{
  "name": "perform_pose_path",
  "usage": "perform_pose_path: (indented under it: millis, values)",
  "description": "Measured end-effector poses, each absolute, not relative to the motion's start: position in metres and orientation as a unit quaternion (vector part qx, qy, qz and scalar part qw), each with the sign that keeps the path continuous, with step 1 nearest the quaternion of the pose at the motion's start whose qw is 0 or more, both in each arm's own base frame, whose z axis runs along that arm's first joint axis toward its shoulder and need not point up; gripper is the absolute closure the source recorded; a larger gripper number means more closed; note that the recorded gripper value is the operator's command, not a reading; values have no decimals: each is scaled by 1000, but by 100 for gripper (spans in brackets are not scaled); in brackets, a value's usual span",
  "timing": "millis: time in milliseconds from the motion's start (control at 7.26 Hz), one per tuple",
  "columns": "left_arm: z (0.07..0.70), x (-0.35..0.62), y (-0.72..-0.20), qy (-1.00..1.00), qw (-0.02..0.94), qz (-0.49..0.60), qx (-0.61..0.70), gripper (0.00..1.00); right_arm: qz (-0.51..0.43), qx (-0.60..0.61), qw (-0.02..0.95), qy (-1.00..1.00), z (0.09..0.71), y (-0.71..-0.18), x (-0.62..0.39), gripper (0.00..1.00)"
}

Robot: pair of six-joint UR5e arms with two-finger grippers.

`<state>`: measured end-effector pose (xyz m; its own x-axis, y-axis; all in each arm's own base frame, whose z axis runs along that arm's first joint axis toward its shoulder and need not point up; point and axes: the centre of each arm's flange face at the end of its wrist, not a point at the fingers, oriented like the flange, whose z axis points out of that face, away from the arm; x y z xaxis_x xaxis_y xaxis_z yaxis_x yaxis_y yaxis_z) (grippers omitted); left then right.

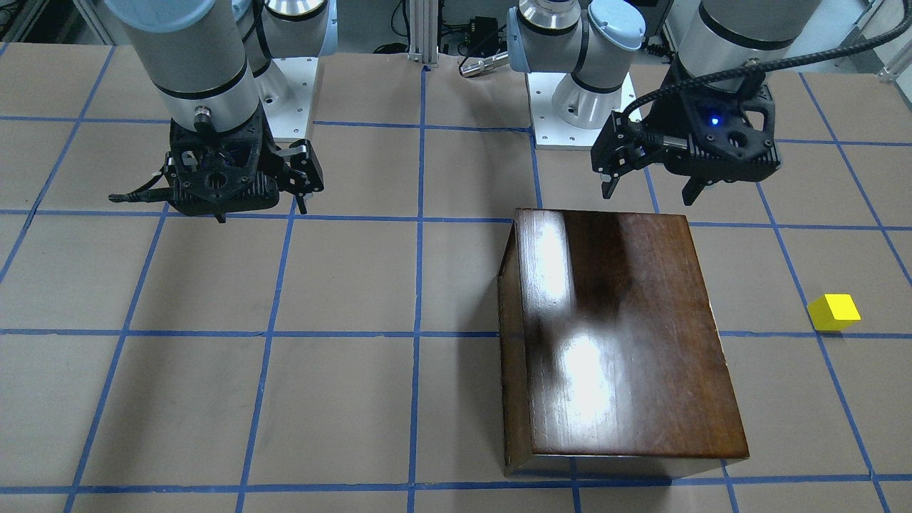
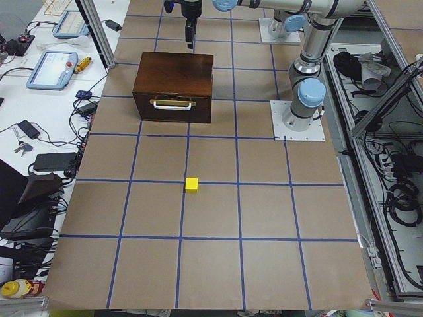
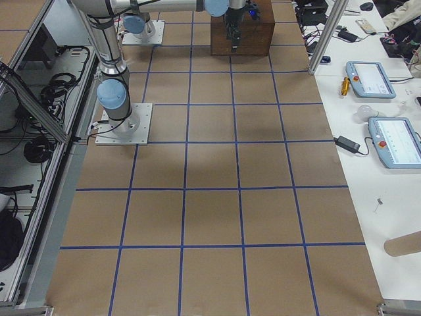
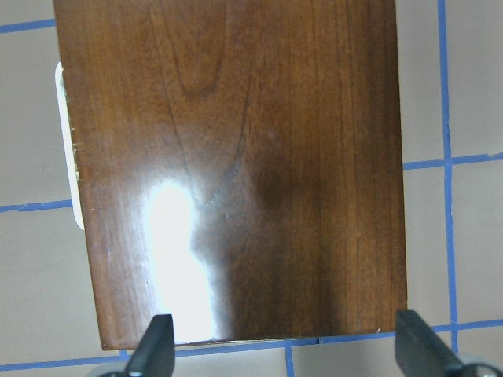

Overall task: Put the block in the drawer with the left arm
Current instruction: 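Move the left gripper down beside the cabinet toward the white drawer handle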

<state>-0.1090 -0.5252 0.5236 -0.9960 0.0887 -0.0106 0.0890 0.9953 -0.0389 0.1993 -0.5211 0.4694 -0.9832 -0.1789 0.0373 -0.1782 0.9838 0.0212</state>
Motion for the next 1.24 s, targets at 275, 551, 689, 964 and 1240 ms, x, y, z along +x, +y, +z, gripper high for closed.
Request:
perform_pose_path:
  millis: [275,551,689,964,1240]
  values:
    - [524,-54,-534,999,3,-20,44,0,-9,90,20,-996,469,-521,199,0]
    - [517,10,-543,1000,3,-12,12,0,-9,90,20,-996,469,-521,199,0]
    - [505,41,-547,1000,2,-1,9,0,-9,90,20,-996,469,-521,199,0]
    - [460,114,-562,999,-18,33,27,0,-9,90,20,-996,469,-521,199,0]
    - [409,146,-583,996,-56,46,52,0,-9,90,20,-996,469,-521,199,0]
